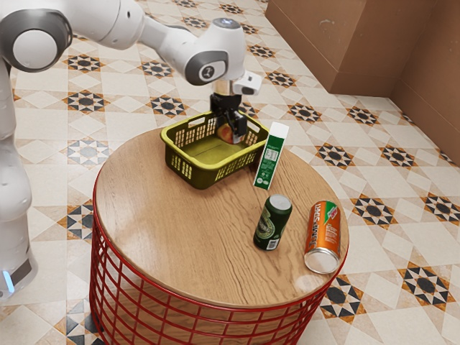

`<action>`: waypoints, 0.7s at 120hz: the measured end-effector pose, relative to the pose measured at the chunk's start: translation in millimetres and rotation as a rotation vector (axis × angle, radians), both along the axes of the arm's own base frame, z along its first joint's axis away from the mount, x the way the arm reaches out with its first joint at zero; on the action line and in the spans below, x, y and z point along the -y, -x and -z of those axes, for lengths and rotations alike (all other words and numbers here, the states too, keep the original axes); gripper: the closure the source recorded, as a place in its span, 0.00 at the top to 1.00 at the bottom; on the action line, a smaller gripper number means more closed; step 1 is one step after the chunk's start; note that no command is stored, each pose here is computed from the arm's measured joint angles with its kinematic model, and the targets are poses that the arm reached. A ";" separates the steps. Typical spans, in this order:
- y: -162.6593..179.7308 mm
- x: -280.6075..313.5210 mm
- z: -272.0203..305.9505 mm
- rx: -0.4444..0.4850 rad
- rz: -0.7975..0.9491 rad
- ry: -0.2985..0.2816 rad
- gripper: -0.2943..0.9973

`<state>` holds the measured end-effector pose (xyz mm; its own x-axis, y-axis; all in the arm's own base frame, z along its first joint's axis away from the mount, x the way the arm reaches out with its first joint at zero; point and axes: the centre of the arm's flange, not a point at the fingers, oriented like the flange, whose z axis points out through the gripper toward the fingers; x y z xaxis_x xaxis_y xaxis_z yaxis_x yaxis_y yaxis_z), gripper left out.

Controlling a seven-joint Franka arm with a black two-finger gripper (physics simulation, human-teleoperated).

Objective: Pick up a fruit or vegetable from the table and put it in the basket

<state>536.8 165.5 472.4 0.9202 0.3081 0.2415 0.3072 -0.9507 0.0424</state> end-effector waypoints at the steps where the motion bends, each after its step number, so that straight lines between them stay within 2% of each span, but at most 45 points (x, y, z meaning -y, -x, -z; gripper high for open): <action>1: -0.3 0.7 -0.2 0.000 0.002 -0.001 0.70; 30: -2.1 18.0 5.1 -0.019 0.035 -0.007 0.70; 84: -1.8 14.7 15.2 -0.027 0.020 -0.005 0.68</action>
<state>538.6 150.8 457.2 0.9324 0.2882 0.2183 0.2887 -0.9569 0.0301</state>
